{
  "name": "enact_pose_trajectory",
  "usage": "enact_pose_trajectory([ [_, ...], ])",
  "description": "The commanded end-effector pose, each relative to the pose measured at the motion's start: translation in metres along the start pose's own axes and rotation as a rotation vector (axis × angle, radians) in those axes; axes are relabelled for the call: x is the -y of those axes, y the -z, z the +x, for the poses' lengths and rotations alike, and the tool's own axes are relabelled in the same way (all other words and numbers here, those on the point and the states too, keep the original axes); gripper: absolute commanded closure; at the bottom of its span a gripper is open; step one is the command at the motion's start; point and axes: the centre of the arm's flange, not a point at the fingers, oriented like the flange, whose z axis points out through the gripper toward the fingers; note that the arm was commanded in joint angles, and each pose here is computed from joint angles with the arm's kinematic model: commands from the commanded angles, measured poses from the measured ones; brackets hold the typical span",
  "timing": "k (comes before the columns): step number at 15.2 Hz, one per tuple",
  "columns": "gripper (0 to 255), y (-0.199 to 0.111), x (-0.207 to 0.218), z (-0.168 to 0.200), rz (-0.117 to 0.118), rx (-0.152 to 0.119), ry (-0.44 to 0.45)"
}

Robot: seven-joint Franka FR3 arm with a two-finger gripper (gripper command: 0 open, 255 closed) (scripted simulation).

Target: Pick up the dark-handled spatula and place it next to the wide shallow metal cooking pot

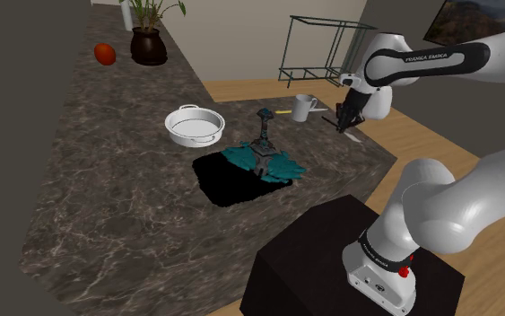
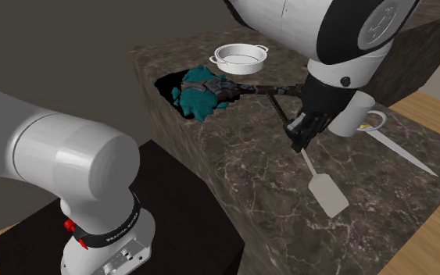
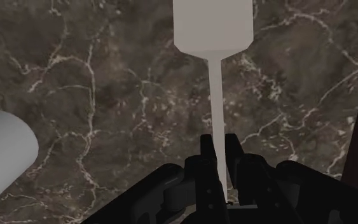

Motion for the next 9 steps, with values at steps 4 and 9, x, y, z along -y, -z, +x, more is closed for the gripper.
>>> enact_pose_trajectory([
  [4,255,0.026,-0.001,0.003,0.0,0.0,0.0],
  [9,255,0.049,-0.001,0.005,0.0,0.0,0.0],
])
